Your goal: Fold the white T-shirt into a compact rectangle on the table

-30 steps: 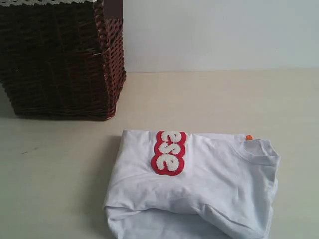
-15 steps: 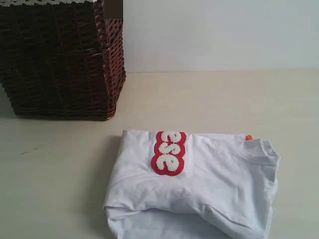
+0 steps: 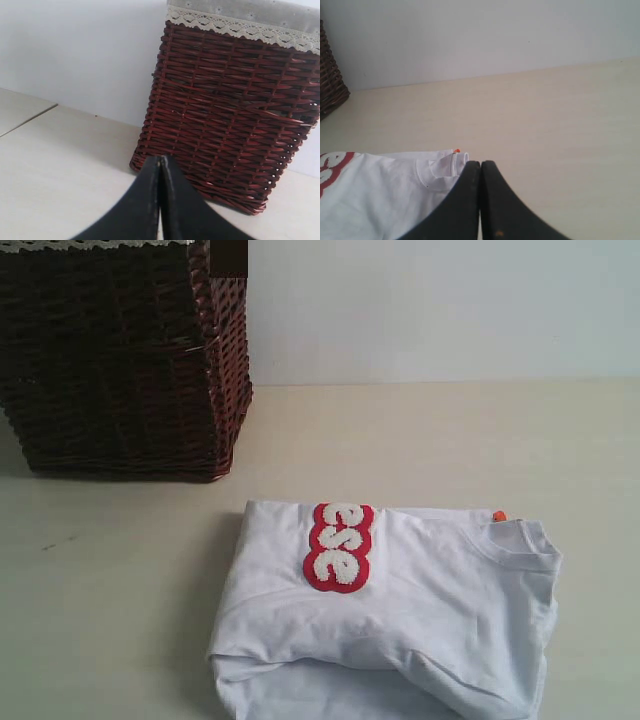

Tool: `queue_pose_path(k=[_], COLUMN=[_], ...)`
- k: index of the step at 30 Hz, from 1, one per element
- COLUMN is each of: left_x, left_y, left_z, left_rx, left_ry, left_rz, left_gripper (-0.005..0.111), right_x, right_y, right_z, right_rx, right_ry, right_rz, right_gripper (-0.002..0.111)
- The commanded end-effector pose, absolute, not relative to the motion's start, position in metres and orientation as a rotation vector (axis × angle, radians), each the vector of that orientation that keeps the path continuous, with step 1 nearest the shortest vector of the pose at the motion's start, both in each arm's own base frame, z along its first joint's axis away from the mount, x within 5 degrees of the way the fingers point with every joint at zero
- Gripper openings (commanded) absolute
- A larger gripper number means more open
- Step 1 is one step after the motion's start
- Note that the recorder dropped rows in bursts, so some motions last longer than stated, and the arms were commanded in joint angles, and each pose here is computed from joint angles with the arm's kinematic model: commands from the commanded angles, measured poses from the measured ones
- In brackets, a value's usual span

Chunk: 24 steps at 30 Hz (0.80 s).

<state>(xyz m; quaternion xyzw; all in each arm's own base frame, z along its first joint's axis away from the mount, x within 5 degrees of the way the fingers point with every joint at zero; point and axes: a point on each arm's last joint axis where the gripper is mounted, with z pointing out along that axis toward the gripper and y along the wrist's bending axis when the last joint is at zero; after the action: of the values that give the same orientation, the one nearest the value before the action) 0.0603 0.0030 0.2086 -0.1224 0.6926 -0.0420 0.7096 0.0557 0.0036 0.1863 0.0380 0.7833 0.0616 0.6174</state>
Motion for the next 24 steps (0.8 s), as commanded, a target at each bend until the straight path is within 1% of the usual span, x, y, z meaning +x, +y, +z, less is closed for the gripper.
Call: queue_pose_path(k=[1,24], left_x=[0.0607,0.061], left_y=[0.0009,-0.0022], left_z=[0.2068,0.2059], left_rx=[-0.269,-0.248], left_ry=[1.549,1.564], left_rz=[-0.123,-0.154], left_gripper=[0.0,0.0], right_x=[0.0562,0.0562], right_y=[0.0033,0.0033], right_z=[0.1856,0.1856], right_rx=[0.088,0.088], right_ry=[1.798,1.798], right_rz=[0.134,0.134], right_gripper=[0.0,0.0])
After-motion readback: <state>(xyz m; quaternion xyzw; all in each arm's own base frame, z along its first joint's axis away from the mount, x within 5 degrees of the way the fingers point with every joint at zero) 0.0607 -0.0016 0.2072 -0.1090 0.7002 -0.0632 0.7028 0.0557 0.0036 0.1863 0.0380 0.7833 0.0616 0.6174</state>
